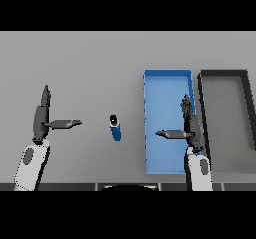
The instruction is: Pick up the blue pipe and place it into the blue bin.
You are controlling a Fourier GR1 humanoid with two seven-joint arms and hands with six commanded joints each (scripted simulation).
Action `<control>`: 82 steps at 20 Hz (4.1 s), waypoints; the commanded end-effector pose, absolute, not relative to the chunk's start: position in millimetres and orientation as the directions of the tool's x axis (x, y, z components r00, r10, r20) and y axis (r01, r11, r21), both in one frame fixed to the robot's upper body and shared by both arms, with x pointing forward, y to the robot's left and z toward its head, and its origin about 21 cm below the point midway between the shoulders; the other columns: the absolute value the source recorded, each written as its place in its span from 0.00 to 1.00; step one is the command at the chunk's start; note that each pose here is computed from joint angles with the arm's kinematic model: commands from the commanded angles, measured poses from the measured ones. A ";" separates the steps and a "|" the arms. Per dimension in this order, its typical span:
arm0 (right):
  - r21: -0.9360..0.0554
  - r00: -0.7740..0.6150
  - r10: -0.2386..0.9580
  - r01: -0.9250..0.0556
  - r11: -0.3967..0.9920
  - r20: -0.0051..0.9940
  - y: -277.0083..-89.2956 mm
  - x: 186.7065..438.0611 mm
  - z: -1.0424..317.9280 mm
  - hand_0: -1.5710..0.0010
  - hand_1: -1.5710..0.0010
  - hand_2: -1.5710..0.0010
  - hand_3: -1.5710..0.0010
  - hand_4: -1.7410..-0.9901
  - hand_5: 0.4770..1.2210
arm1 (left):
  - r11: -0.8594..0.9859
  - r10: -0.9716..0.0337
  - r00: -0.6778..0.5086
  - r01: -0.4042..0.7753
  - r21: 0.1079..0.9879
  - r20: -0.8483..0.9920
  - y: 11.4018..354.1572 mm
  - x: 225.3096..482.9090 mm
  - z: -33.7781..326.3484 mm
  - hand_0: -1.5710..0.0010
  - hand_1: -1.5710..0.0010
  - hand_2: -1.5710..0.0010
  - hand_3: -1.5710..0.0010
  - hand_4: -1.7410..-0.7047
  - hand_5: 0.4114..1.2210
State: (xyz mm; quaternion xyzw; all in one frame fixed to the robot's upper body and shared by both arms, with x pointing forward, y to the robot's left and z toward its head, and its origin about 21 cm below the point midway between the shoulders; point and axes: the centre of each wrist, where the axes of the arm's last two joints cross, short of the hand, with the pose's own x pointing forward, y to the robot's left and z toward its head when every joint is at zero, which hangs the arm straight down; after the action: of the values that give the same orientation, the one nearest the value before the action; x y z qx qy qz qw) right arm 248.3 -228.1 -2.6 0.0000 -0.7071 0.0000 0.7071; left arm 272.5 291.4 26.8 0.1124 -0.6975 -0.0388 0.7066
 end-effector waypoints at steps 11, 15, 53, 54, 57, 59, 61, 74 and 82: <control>-0.227 -0.096 0.217 -0.111 0.968 0.971 -252.9 226.5 9.8 1.00 1.00 1.00 1.00 0.68 0.16 | 0.914 -0.355 -0.062 0.190 0.360 0.933 311.0 253.4 25.8 1.00 1.00 1.00 1.00 0.71 0.22; -0.239 -0.092 0.228 -0.122 0.963 0.969 -250.5 225.3 10.2 1.00 1.00 1.00 1.00 0.69 0.15 | 0.907 -0.338 -0.071 0.244 0.344 0.939 315.9 249.7 26.8 1.00 1.00 1.00 1.00 0.70 0.22; -0.233 -0.120 0.219 -0.122 0.965 0.968 -254.7 222.9 11.5 1.00 1.00 1.00 1.00 0.64 0.18 | 0.734 -0.118 -0.001 0.674 0.088 0.993 133.3 266.9 -27.1 0.46 0.40 0.36 0.36 0.25 0.69; -0.226 -0.116 0.212 -0.126 0.966 0.970 -252.9 222.5 9.5 1.00 1.00 1.00 1.00 0.64 0.18 | 0.735 -0.099 0.004 0.675 0.071 0.995 127.3 263.3 -27.6 0.37 0.32 0.28 0.30 0.20 0.75; -0.236 -0.128 0.221 -0.125 0.964 0.967 -255.1 223.5 10.6 1.00 1.00 1.00 1.00 0.64 0.19 | 0.739 -0.110 -0.061 0.663 0.123 0.992 129.2 259.9 -29.3 0.19 0.16 0.15 0.19 0.11 0.87; -0.239 -0.127 0.223 -0.130 0.962 0.967 -254.9 224.6 11.8 1.00 1.00 1.00 1.00 0.65 0.19 | 0.736 -0.091 -0.089 0.665 0.127 0.992 122.9 260.9 -24.4 0.12 0.10 0.09 0.15 0.07 0.92; -0.243 -0.119 0.227 -0.137 0.960 0.966 -252.8 223.0 10.2 1.00 1.00 1.00 1.00 0.66 0.19 | 0.735 -0.044 -0.141 0.666 0.128 0.989 120.9 258.1 -14.9 0.08 0.07 0.06 0.12 0.05 0.95; -0.270 -0.150 0.251 -0.124 0.955 0.956 -259.2 217.7 10.7 1.00 1.00 1.00 1.00 0.74 0.21 | 0.646 0.014 -0.240 0.743 0.175 0.971 97.3 263.2 52.1 0.00 0.00 0.00 0.08 0.01 1.00; -0.235 -0.110 0.225 -0.087 0.968 0.968 -255.1 211.4 5.8 1.00 1.00 1.00 1.00 0.71 0.20 | 0.641 0.002 -0.222 0.749 0.170 0.975 96.4 260.4 52.9 0.00 0.00 0.00 0.08 0.01 1.00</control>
State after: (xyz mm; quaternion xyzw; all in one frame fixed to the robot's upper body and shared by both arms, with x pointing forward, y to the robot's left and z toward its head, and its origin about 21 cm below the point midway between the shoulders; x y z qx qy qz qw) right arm 211.5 -255.1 5.9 -0.0473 -0.7349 0.1170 0.6663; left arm 260.4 96.3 52.9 -0.2658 -0.7076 -0.3311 0.5649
